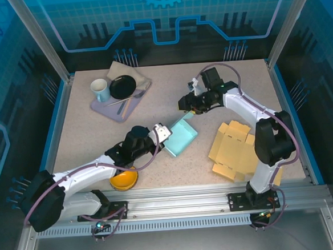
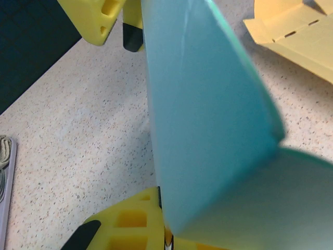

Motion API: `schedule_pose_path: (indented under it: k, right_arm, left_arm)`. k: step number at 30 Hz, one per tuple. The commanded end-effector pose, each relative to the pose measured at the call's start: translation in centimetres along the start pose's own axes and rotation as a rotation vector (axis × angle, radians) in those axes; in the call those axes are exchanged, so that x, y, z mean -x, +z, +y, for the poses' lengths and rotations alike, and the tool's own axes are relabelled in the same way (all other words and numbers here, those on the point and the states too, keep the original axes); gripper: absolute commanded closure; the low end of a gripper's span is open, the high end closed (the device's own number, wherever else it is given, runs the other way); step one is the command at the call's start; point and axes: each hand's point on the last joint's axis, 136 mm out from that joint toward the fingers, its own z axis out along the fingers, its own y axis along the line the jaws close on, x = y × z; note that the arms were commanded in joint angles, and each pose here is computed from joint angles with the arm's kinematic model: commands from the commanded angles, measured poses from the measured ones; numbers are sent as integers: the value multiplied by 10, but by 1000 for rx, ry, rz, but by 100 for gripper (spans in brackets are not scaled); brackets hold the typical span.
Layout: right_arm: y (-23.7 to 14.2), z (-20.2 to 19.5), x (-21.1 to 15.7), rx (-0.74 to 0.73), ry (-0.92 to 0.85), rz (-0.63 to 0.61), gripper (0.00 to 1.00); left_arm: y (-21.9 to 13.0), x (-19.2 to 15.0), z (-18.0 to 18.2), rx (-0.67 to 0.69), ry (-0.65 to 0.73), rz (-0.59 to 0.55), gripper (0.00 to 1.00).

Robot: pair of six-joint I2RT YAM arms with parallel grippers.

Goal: Fold the paper box

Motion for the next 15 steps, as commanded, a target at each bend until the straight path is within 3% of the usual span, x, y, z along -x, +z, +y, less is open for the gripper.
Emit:
schedule_pose_path:
  k: [1,15]
  right_arm:
    - [18,7,-31,45,47,95,52]
    - [37,2,-58,83,214,106,48]
  left_arm:
    - [3,0,0,37,44,6,100]
    - [4,-23,-38,-4,137,105,100]
